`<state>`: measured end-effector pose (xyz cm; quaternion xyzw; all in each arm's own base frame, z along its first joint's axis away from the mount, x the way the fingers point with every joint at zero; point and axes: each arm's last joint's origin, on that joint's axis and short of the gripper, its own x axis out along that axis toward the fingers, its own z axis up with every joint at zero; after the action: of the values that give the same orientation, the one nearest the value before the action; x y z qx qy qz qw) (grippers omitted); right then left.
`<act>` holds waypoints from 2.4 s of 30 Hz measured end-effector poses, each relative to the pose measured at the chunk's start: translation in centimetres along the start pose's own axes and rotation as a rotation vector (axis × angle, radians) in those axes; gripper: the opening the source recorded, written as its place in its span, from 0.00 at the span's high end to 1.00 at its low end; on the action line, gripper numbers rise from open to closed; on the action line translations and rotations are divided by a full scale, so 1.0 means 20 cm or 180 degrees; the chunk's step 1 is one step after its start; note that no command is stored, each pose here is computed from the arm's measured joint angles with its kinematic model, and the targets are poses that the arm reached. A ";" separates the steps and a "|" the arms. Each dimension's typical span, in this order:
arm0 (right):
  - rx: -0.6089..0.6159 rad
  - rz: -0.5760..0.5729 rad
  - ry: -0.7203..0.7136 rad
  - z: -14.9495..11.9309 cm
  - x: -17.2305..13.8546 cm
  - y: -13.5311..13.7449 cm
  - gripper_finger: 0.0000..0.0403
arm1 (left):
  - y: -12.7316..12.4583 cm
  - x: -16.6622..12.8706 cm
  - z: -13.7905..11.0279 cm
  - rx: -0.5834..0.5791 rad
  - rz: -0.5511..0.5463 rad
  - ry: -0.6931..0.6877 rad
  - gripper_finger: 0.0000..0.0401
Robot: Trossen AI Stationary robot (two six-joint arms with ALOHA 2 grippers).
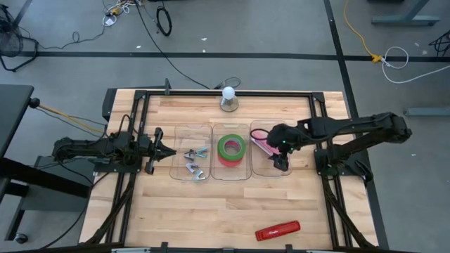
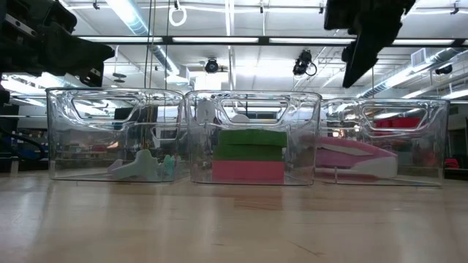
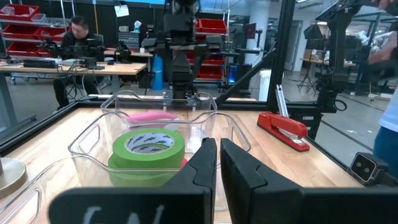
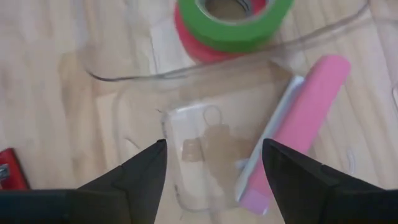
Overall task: Pick and place Stapler, Stapler remover, tape
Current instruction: Put the red stapler into the right transparent bin
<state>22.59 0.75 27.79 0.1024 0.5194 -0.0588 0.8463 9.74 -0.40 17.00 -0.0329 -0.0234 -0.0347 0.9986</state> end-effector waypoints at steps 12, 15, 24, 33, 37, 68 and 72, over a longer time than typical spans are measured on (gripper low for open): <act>-0.0520 0.0302 -0.0329 0.07 -0.19 0.18 0.35 | 0.00 0.00 0.00 0.0000 0.0000 0.0001 0.94; -0.0613 0.0348 -0.0320 0.09 -0.23 0.22 0.35 | 0.00 0.00 0.00 0.0000 0.0000 0.0001 0.94; -0.1009 0.0472 -0.0280 0.10 -0.24 0.35 0.35 | 0.00 0.00 0.00 -0.0001 0.0001 0.0000 0.94; -0.1356 0.0452 -0.0176 0.03 -0.20 0.50 0.35 | 0.00 0.00 0.00 0.0001 0.0001 -0.0001 0.94; -0.1479 0.0526 -0.0105 -0.01 -0.19 0.57 0.35 | 0.00 0.00 0.00 0.0000 0.0001 0.0001 0.94; -0.2064 0.1049 0.0169 -0.35 0.07 1.15 0.35 | 0.00 0.00 0.00 0.0000 0.0001 -0.0001 0.94; -0.2005 0.1044 0.0202 -0.38 0.12 1.19 0.35 | 0.00 0.00 0.00 0.0000 0.0001 0.0001 0.94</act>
<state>22.03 25.75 25.02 -0.0797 0.5147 0.2442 0.8179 9.75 -0.40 17.00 -0.0329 -0.0232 -0.0345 0.9986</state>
